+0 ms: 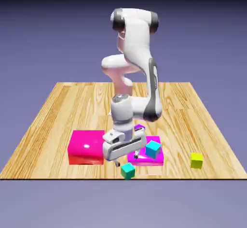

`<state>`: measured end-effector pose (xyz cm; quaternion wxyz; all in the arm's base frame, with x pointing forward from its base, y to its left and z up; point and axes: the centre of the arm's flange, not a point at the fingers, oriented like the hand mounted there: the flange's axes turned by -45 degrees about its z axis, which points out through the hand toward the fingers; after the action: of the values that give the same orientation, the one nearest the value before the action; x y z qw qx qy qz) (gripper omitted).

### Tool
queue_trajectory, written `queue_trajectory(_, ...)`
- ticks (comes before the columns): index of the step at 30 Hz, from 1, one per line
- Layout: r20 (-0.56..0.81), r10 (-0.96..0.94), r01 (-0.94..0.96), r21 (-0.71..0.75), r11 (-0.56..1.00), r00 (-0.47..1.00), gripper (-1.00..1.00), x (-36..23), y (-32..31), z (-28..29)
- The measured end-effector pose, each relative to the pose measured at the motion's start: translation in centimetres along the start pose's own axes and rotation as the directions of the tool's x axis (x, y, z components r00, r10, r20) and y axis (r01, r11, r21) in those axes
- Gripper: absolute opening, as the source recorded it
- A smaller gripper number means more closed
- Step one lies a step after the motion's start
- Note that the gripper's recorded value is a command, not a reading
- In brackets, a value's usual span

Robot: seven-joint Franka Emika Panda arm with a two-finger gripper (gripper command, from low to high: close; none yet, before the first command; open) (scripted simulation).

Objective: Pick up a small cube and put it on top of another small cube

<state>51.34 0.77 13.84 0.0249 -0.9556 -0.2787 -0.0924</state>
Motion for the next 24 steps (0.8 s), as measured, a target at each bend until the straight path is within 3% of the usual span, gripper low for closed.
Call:
queue_trajectory(1,0.000,0.002,-0.002,0.002,1.000,1.000,0.00,-0.2,-0.1,1.3)
queue_trajectory(2,0.000,0.003,-0.003,0.003,1.000,1.000,-1.00,-0.3,-0.1,1.9)
queue_trajectory(4,0.000,0.003,-0.003,0.004,1.000,1.000,-1.00,-0.3,-0.1,1.9)
queue_trajectory(9,0.001,0.002,-0.002,0.003,1.000,1.000,-1.00,0.2,-0.1,-4.5)
queue_trajectory(12,-0.050,0.087,-0.082,0.085,0.993,0.995,-1.00,2.7,-2.0,-7.2)
queue_trajectory(18,-0.049,-0.290,0.294,0.127,0.947,0.956,-1.00,9.8,-14.4,-7.6)
queue_trajectory(24,-0.063,-0.622,0.623,0.153,0.767,0.781,-1.00,13.2,-28.5,-8.7)
